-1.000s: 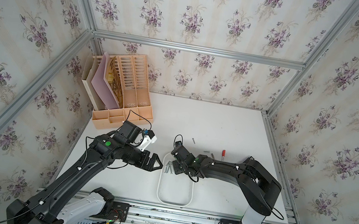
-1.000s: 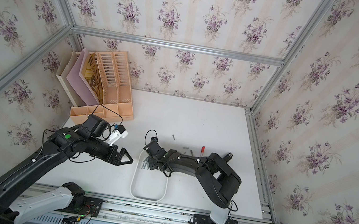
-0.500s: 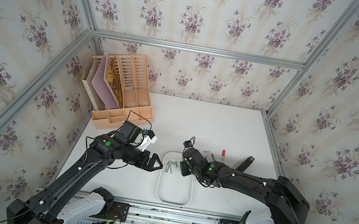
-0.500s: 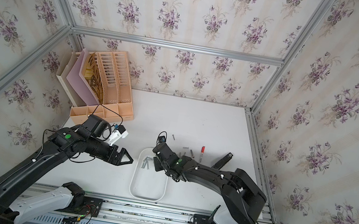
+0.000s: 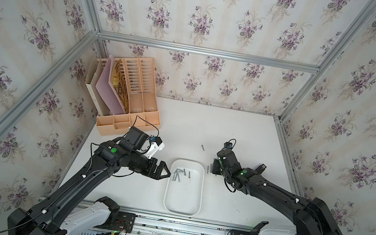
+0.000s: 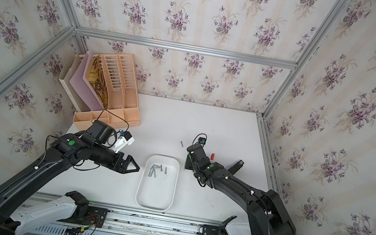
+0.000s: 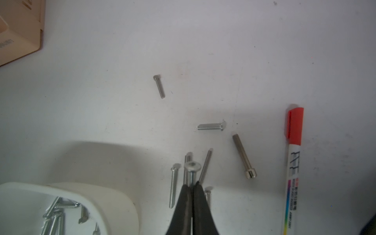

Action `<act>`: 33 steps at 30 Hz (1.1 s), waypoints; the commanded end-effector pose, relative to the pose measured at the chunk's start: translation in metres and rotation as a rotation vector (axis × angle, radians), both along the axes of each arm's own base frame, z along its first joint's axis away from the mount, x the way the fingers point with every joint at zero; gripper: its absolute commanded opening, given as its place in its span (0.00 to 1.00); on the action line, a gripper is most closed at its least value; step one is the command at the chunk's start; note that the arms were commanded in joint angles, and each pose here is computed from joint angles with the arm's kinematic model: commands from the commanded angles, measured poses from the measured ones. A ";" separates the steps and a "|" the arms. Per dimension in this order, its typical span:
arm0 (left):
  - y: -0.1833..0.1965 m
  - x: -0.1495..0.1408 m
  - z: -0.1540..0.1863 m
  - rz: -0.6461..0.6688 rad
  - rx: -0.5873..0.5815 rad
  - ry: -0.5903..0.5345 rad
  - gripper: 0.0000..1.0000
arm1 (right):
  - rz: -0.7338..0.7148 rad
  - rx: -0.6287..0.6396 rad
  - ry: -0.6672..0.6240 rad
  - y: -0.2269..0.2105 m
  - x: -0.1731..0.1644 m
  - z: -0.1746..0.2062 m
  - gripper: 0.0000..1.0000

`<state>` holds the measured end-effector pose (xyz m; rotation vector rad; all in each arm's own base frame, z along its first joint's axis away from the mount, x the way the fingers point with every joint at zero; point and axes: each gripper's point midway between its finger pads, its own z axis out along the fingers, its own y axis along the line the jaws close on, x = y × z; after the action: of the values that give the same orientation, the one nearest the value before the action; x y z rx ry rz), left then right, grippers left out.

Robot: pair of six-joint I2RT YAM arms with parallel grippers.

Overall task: Take out the screws from the storage box
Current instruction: Place the screw at the center of the board.

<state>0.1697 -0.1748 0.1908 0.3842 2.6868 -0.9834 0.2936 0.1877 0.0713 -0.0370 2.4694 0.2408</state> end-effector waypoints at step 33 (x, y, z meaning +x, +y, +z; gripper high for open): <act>0.001 0.000 0.001 0.001 0.001 -0.006 1.00 | -0.062 0.015 0.178 -0.017 -0.002 -0.037 0.24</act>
<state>0.1696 -0.1747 0.1911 0.3845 2.6856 -0.9835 0.2898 0.1707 0.0314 0.0731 2.6521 0.2416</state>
